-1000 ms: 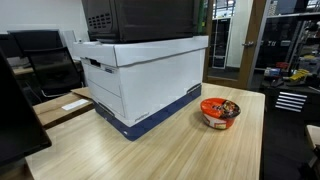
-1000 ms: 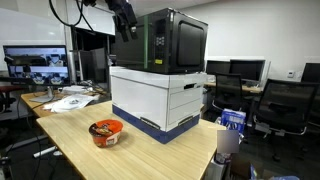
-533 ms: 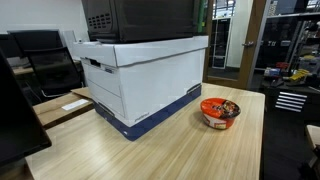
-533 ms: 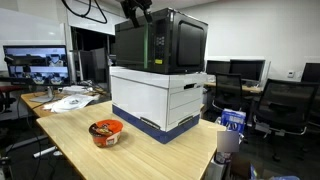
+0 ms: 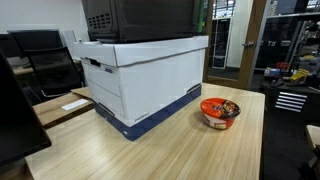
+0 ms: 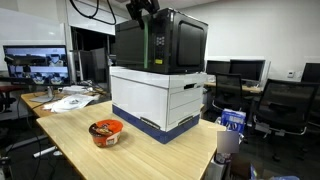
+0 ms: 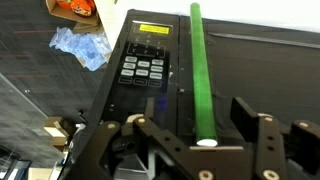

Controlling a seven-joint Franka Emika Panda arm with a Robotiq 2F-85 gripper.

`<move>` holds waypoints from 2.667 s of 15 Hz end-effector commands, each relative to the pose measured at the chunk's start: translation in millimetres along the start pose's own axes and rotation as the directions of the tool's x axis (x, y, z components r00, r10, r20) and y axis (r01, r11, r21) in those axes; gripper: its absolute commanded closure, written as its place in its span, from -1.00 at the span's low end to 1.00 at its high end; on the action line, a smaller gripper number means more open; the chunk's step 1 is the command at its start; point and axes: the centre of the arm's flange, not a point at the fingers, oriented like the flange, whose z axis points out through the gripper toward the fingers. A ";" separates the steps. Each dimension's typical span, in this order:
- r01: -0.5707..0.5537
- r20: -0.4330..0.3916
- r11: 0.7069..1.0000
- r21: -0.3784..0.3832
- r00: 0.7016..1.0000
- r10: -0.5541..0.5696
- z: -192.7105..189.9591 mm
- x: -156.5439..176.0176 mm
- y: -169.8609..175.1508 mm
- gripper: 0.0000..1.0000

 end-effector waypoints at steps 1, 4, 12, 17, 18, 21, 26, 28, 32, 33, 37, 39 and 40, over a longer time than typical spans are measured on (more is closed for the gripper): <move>0.011 -0.024 0.999 0.032 1.000 -0.010 1.8 5.4 6.9 0.05; -0.026 -0.041 0.999 0.035 0.999 0.027 -0.8 2.5 8.1 0.46; -0.169 -0.013 0.982 0.080 0.985 0.170 -4.5 -2.6 -2.2 0.86; -0.287 -0.012 0.958 -0.006 0.958 0.287 -9.7 -26.1 -16.0 0.86; -0.277 -0.011 0.961 -0.014 0.961 0.277 -16.1 -38.2 -23.4 0.87; -0.314 -0.062 0.947 -0.064 0.949 0.310 -13.6 -47.6 -37.7 0.87; -0.416 -0.067 0.904 -0.103 0.909 0.411 -12.0 -48.9 -45.9 0.87; -0.413 -0.064 0.902 -0.125 0.911 0.408 -11.6 -54.5 -54.1 0.87; -0.402 -0.020 0.906 -0.132 0.915 0.403 -22.1 -62.0 -60.7 0.16; -0.403 -0.010 0.905 -0.138 0.914 0.405 -24.4 -63.0 -62.0 0.14; -0.395 0.053 0.906 -0.153 0.912 0.407 -18.2 -66.9 -73.7 -0.37; -0.377 0.091 0.912 -0.162 0.915 0.394 -17.9 -66.4 -77.1 -0.63; -0.360 0.126 0.917 -0.173 0.915 0.383 -20.0 -64.4 -77.6 -0.77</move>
